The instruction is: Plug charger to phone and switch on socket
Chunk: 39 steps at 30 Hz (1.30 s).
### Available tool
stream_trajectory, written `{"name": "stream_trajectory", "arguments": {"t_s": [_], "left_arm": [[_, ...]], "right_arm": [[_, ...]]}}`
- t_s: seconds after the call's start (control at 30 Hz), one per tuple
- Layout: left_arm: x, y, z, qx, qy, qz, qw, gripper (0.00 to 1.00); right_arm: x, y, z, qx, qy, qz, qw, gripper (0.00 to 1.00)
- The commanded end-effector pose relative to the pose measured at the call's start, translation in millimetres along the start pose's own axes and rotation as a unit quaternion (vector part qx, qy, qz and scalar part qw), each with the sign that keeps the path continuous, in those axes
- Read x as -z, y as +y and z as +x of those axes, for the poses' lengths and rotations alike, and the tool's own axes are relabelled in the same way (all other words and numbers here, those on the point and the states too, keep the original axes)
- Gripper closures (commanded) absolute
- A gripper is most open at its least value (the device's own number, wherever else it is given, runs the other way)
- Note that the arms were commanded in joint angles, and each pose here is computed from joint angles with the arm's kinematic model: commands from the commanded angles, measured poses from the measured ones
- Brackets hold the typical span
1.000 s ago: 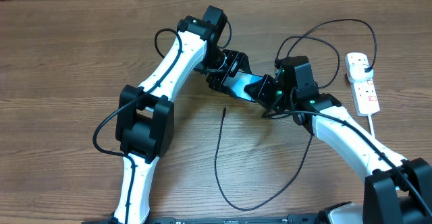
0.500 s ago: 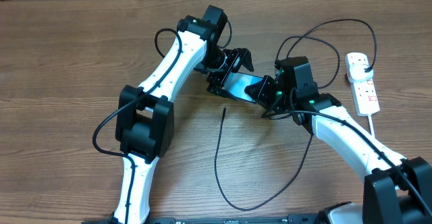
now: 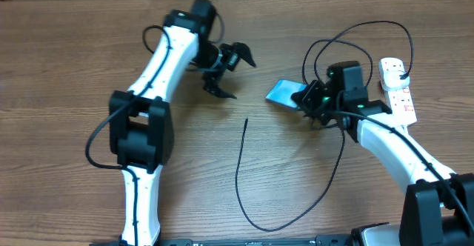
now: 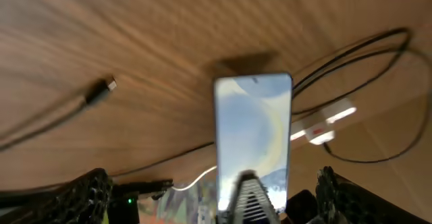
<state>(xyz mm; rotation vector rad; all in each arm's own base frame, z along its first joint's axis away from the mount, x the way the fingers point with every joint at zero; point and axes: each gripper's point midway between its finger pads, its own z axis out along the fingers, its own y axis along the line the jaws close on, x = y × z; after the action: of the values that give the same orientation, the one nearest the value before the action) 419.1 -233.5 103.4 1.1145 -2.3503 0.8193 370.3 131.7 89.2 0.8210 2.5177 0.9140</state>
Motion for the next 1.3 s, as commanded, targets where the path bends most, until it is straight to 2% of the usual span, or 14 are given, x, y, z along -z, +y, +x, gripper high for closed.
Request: {"name": "stream_trajectory", "arguments": {"t_s": [0.0, 0.1, 0.2, 0.43, 0.73, 1.0, 1.2, 1.27], "left_arm": [[24, -16, 15, -0.065, -0.004, 0.034, 0.997, 0.0], [24, -25, 13, -0.081, -0.011, 0.05, 0.995, 0.05], [23, -32, 14, -0.096, -0.015, 0.06, 0.993, 0.05], [24, -47, 11, -0.122, -0.025, 0.084, 0.989, 0.0], [24, -72, 14, -0.109, -0.033, 0.126, 0.986, 0.0], [17, -83, 24, -0.086, -0.027, 0.138, 0.986, 0.0], [16, -90, 29, -0.094, -0.025, 0.148, 0.984, 0.0], [15, -90, 30, -0.095, -0.025, 0.148, 0.984, 0.03]], "right_arm": [[5, 18, -9, -0.053, -0.006, -0.035, 0.998, 0.96], [6, 24, -12, -0.142, -0.005, -0.048, 0.989, 0.96], [7, 35, -9, -0.21, 0.016, -0.072, 0.975, 0.96], [14, 67, -5, -0.276, 0.066, -0.134, 0.949, 0.96], [18, 77, 1, -0.378, 0.109, -0.139, 0.909, 0.96], [28, 104, -13, -0.392, 0.111, -0.197, 0.892, 0.96], [32, 111, -17, -0.395, 0.111, -0.214, 0.887, 0.96], [32, 111, -16, -0.395, 0.111, -0.212, 0.887, 0.96]]}}
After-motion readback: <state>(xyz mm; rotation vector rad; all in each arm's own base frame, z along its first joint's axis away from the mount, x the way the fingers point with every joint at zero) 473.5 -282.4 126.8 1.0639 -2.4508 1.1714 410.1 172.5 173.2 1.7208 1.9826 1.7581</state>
